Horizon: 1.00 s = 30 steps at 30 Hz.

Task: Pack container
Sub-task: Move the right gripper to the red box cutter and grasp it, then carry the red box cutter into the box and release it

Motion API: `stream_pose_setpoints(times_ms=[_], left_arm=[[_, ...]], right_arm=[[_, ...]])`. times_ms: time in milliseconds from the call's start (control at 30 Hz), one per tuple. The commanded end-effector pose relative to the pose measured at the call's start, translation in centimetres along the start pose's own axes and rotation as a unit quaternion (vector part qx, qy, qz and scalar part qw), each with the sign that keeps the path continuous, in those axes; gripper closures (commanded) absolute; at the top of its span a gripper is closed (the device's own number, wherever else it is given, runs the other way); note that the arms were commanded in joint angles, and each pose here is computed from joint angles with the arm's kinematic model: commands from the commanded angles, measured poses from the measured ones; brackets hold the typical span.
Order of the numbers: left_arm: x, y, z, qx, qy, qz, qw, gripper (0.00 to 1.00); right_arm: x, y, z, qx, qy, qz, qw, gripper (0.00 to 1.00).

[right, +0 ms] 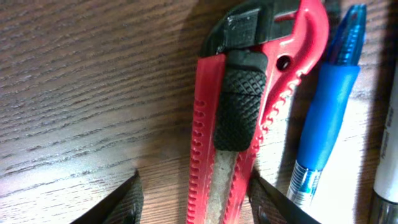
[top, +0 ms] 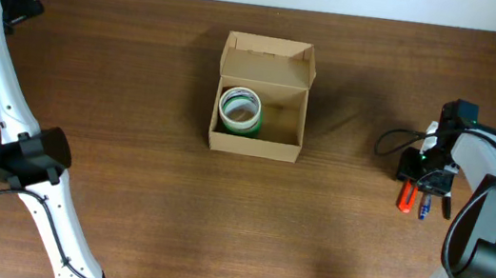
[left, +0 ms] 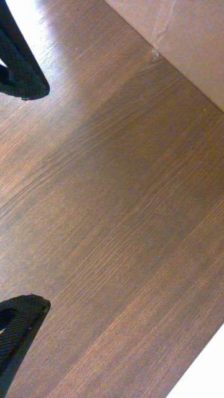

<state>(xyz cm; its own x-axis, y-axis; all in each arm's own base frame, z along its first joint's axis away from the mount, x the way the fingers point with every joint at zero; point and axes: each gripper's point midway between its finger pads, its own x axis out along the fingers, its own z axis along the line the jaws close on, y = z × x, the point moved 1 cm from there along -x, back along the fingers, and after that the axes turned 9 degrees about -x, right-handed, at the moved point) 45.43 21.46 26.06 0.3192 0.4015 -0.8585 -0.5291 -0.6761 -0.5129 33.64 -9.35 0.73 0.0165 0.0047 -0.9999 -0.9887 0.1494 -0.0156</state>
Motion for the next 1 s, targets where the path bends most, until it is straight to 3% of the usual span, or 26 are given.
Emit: stream_pose_setpoints(times_ms=[0,100,200,367,533,733,967], left_arm=[[-1.2,-0.4,0.5,0.0,0.005,-0.009,1.0,0.0],[-1.2,-0.4,0.5,0.0,0.004,-0.009,1.0,0.0],[-1.2,-0.4,0.5,0.0,0.004,-0.009,1.0,0.0],[-1.2,-0.4,0.5,0.0,0.004,-0.009,1.0,0.0],[-1.2,-0.4,0.5,0.0,0.004,-0.009,1.0,0.0],[-1.2,-0.4,0.5,0.0,0.005,-0.009,1.0,0.0],[-1.2,-0.4,0.5,0.0,0.004,-0.009,1.0,0.0]], right_arm=[[1.0,0.1,0.8,0.008,-0.027,0.007,1.0,0.44],[1.0,0.1,0.8,0.008,-0.027,0.008,1.0,0.47],[1.0,0.1,0.7,0.016,-0.024,0.008,1.0,0.67],[1.0,0.1,0.7,0.017,-0.024,0.006,1.0,0.7],[1.0,0.1,0.7,0.021,-0.024,0.006,0.999,0.89],[0.5,-0.3,1.0,0.027,-0.035,0.004,0.999,0.93],[-4.9,-4.1,1.6,0.02,-0.052,-0.03,0.998,0.93]])
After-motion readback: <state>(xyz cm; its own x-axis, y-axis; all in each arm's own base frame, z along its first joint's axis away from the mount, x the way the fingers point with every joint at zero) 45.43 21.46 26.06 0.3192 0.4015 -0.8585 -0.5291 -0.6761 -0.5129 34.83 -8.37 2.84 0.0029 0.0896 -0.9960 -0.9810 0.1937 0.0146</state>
